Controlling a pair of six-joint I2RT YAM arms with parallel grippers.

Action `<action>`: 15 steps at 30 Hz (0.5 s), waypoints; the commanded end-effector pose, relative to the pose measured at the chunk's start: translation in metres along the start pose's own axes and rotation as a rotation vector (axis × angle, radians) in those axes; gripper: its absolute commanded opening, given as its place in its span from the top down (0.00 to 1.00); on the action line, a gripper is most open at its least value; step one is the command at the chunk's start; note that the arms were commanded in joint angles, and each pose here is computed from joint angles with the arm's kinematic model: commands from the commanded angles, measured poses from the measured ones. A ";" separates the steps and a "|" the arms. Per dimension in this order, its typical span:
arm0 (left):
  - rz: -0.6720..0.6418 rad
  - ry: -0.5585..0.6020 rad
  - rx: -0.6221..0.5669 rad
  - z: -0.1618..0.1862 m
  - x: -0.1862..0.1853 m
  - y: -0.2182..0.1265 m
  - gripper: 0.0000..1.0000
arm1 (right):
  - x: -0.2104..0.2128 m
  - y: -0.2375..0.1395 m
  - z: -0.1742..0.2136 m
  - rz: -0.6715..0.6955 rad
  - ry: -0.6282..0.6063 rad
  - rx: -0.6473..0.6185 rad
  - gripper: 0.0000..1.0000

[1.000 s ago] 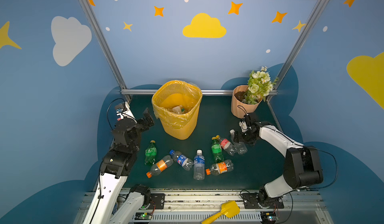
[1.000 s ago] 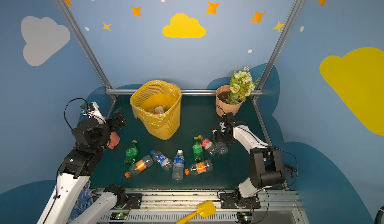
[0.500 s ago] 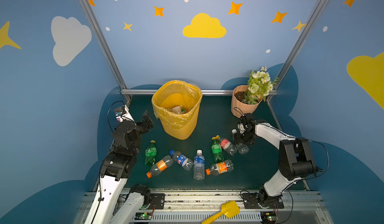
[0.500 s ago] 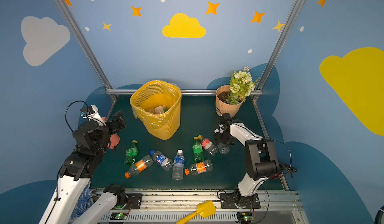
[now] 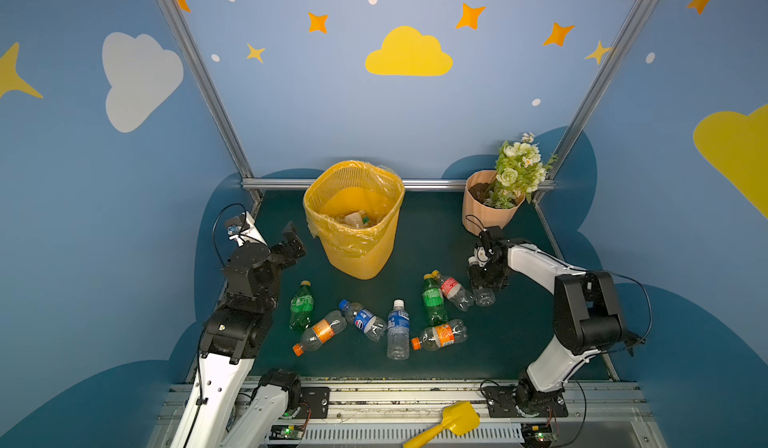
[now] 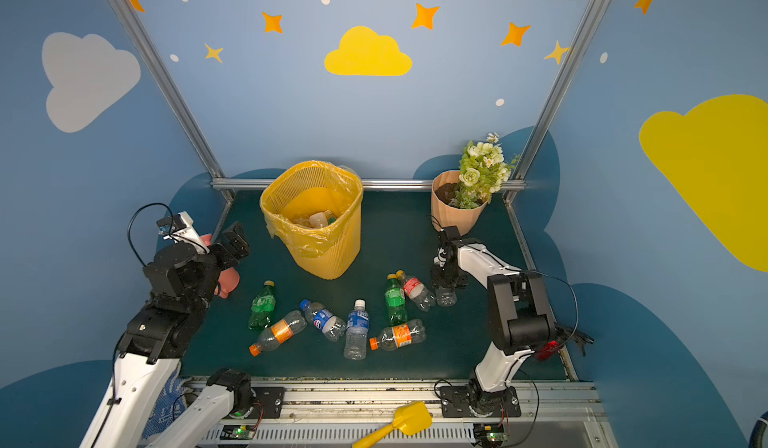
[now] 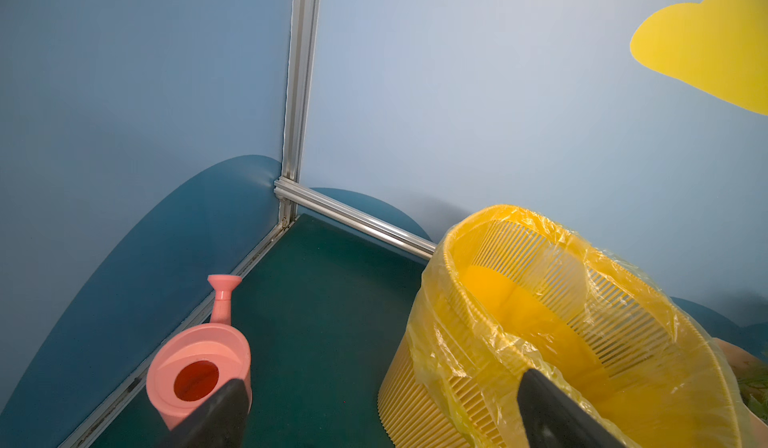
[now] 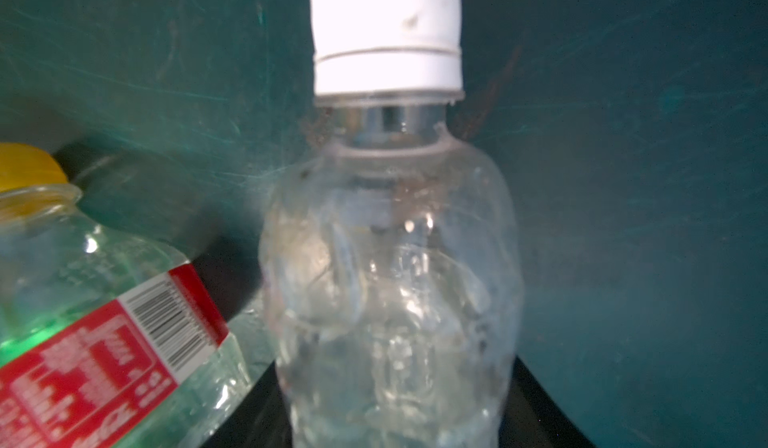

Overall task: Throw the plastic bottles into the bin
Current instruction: 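Draw the left arm back while the right gripper grasps the clear white-capped bottle, then lift the clear white-capped bottle with the right gripper over the bin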

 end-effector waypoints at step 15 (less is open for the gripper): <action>-0.131 -0.043 0.066 0.040 0.029 -0.004 0.00 | 0.039 -0.146 -0.070 -0.407 0.108 -0.530 0.49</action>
Point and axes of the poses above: each gripper's point midway between its finger pads, its own y axis out along the fingers, its own x axis along the line the jaws close on, z = x × y, the point moved 1 cm from there along -y, back along the fingers, and after that the axes turned 11 degrees about y, right-handed, at the moved point
